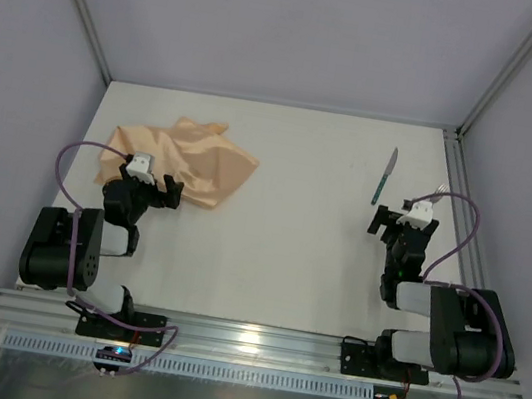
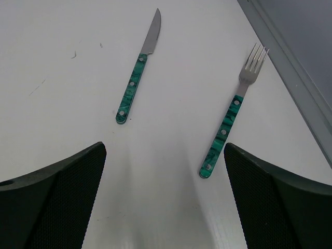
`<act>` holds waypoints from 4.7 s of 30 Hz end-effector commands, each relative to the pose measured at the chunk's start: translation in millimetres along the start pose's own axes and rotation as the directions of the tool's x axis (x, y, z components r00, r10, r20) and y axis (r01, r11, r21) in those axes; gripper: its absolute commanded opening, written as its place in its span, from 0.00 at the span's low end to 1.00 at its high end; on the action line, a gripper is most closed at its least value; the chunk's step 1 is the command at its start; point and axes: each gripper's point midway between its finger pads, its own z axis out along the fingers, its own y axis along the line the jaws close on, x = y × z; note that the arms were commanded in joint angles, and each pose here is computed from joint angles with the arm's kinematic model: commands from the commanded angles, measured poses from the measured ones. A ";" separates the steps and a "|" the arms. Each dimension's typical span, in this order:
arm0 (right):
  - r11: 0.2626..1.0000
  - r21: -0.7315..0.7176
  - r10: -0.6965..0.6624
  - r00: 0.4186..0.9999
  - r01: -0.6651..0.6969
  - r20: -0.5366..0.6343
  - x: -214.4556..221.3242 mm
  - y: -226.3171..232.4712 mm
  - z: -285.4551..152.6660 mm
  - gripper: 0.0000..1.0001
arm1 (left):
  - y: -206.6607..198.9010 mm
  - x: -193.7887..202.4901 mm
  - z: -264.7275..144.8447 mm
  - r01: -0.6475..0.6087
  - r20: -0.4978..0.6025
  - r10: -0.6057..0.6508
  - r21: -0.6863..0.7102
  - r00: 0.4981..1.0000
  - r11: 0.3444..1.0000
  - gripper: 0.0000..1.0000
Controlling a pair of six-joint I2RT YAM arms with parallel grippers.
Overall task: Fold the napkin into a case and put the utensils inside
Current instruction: Pick up the crumpled napkin from the corner of the board, then flatten out the crumpled napkin at the center of the board.
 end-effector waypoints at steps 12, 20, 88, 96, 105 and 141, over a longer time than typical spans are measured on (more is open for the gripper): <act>0.808 -0.503 0.322 0.945 -0.308 -0.062 -172.6 113.2 -29.9 0.80 | 9.2 -32.5 -7.7 0.043 -0.072 -0.046 -0.041 0.996 0.998 0.99; 0.799 -0.562 0.151 0.977 -0.211 -0.152 -175.2 186.2 -57.8 0.79 | 64.4 -80.1 -47.7 -0.335 -0.528 0.206 -0.162 0.824 0.928 0.55; 0.366 -0.931 -0.361 0.924 0.013 -0.129 -47.8 349.4 -253.7 0.81 | -89.9 -208.3 -164.4 -0.229 -0.268 0.326 0.336 0.907 0.913 0.00; 0.341 -0.920 -0.462 0.887 0.195 0.016 -9.3 403.4 -279.1 0.81 | -86.5 -203.0 -161.7 -0.220 -0.278 0.314 0.320 0.908 0.922 0.00; 0.217 -0.944 -0.601 0.796 0.250 0.073 32.6 456.2 -281.7 0.81 | -52.9 -178.9 -149.5 -0.213 -0.355 0.255 0.153 0.899 0.965 0.00; 0.406 -0.851 -0.565 0.823 0.334 0.053 -37.2 413.4 -232.9 0.04 | -31.7 -164.3 -181.8 -0.290 -0.446 0.271 0.028 0.853 0.957 0.00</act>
